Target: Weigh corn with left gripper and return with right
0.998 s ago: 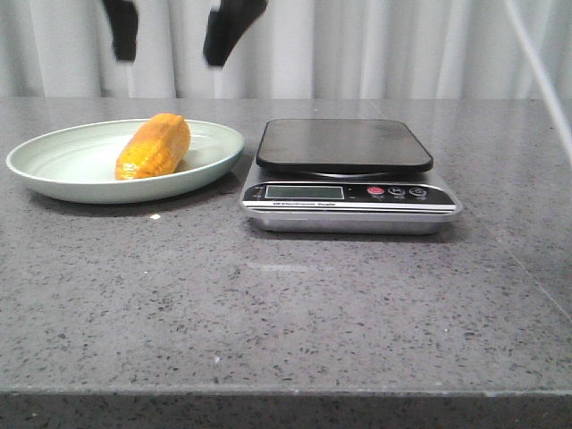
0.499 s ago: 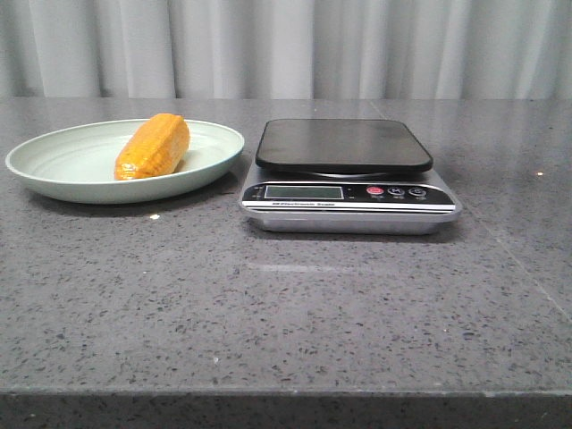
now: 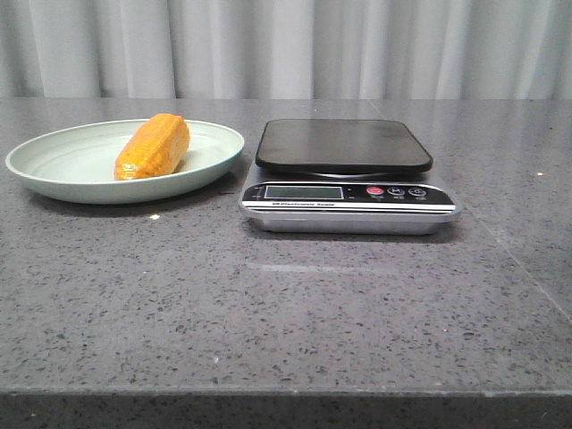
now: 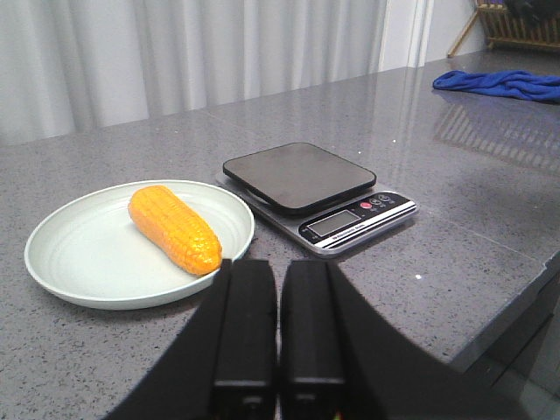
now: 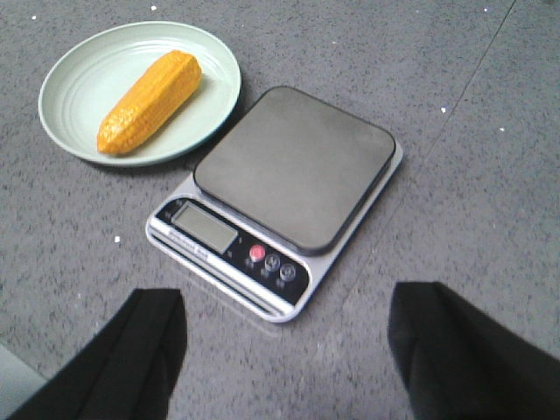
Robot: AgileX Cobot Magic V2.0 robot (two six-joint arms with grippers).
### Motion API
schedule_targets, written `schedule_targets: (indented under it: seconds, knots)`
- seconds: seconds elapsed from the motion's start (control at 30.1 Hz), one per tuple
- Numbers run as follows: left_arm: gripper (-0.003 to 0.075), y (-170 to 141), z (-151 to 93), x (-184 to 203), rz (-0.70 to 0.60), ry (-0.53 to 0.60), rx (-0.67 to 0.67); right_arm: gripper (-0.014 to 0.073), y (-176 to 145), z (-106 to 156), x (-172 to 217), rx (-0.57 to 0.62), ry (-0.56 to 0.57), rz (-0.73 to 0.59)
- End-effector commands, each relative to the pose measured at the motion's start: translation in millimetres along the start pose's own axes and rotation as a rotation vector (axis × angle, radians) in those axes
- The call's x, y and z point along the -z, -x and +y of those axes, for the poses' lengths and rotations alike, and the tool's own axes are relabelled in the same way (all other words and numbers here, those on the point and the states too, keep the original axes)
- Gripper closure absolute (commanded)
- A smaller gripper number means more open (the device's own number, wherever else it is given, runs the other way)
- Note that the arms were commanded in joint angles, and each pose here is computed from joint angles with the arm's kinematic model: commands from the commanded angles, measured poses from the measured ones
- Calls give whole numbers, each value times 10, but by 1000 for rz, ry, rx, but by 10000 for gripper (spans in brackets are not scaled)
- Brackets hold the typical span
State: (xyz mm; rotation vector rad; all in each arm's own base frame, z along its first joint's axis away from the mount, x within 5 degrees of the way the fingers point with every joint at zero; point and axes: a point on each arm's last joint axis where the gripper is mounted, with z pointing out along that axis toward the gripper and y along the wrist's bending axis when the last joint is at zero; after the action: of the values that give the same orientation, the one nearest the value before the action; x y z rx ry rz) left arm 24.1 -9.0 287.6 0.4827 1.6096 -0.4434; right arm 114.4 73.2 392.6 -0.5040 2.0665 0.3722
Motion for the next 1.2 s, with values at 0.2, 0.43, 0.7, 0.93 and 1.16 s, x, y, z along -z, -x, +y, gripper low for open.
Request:
schedule_targets:
  seconds: [0.2,0.43,0.7,0.93,1.16]
  knots:
    - [594,146,-12,17,-88,-17,5,13,-771,-100,519,17,16,-346]
    - [594,146,-12,17,-88,-17,5,108,-1129,-137,625,15,22,-430]
    - [594,146,-12,17,-88,-17,5,432,-1126,-125,602,2,40,-471]
    - [594,146,-12,17,-88,-17,5,432,-1138,-124,585,0,42,-464]
    - [594,146,-12,17,-88,-17,5,432,-1138,-124,585,0,42,-464]
